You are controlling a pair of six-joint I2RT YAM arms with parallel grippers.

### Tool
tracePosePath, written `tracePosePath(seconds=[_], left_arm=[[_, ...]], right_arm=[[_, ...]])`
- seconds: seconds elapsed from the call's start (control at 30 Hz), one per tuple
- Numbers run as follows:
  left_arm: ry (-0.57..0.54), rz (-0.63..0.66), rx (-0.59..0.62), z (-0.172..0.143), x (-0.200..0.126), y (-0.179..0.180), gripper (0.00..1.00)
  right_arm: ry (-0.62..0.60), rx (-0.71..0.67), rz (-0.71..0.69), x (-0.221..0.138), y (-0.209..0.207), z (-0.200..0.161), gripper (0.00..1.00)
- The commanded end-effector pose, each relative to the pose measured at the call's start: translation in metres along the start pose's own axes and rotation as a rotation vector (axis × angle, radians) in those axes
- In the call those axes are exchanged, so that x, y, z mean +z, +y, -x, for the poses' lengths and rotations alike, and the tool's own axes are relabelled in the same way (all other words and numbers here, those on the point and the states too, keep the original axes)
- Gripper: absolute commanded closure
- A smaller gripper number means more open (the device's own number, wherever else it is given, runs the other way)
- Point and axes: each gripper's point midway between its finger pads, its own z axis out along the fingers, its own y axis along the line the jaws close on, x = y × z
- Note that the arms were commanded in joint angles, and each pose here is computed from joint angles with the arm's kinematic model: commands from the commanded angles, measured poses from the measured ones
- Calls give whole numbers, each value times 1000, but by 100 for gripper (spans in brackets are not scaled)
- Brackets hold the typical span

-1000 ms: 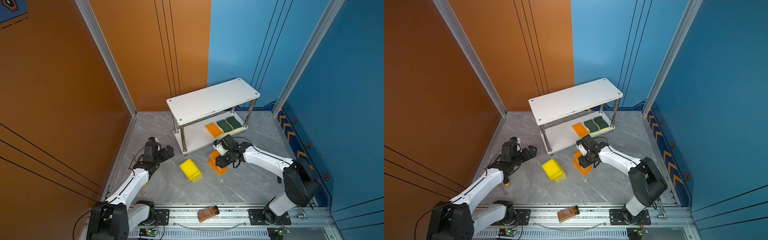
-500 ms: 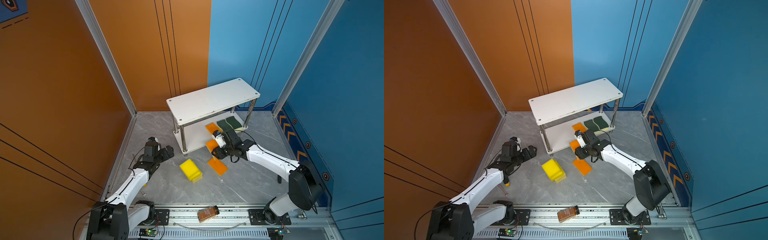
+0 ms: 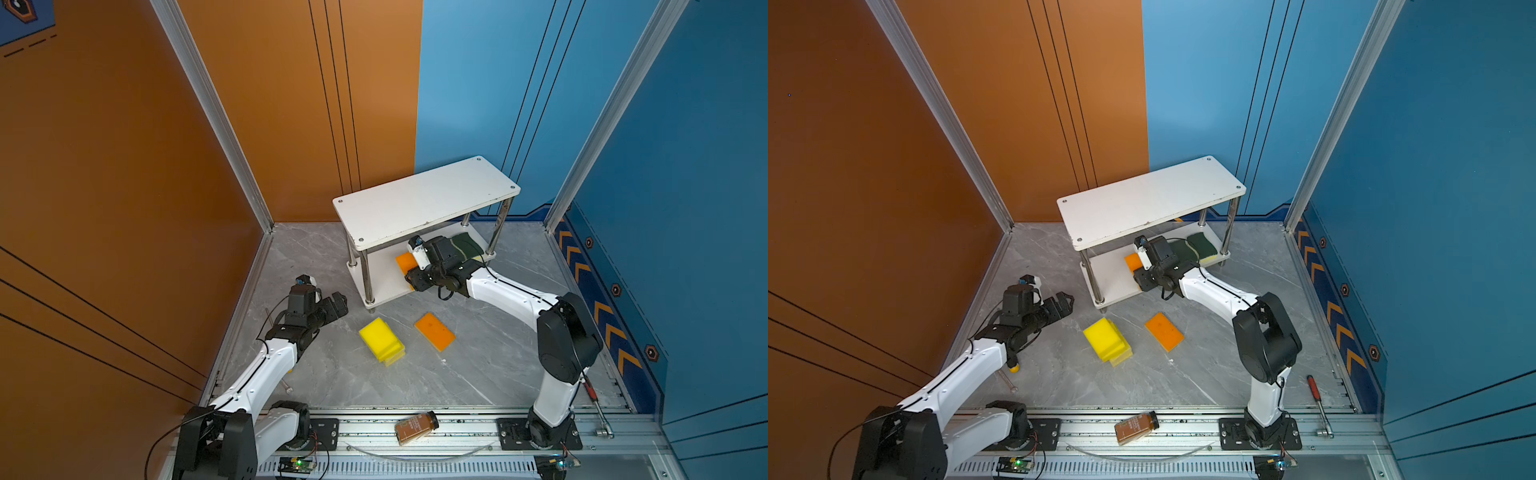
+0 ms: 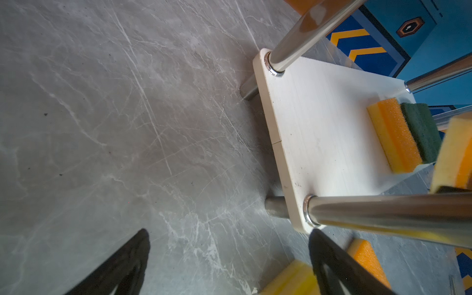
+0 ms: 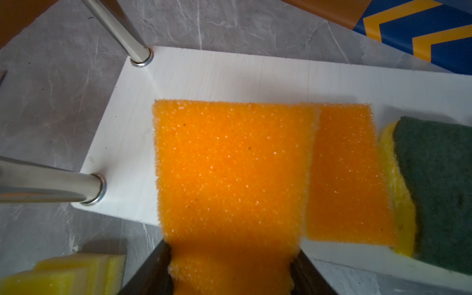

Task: Arrange cleaning sponges on a shelf
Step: Place the cleaning sponge at the shelf.

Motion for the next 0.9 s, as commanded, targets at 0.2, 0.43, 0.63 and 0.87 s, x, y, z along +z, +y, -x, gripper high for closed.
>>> tracePosePath(seconds=[0.2,0.43,0.63,0.87], left_arm=[[-2,-6,-11,-1,-4,2,2],[3,-10,-14,-1,-1,1,2],[1,-8,-14,-2,-2,2,2],[2,-2,-15,-3,-2,3,2]], right_arm=[[-37,-6,-42,24,-7,17,42],[-40,12,-41,42,-10,14,41],[-21,23,-48,55,-17,7,38],[8,26,-72,62,-25,-5,32]])
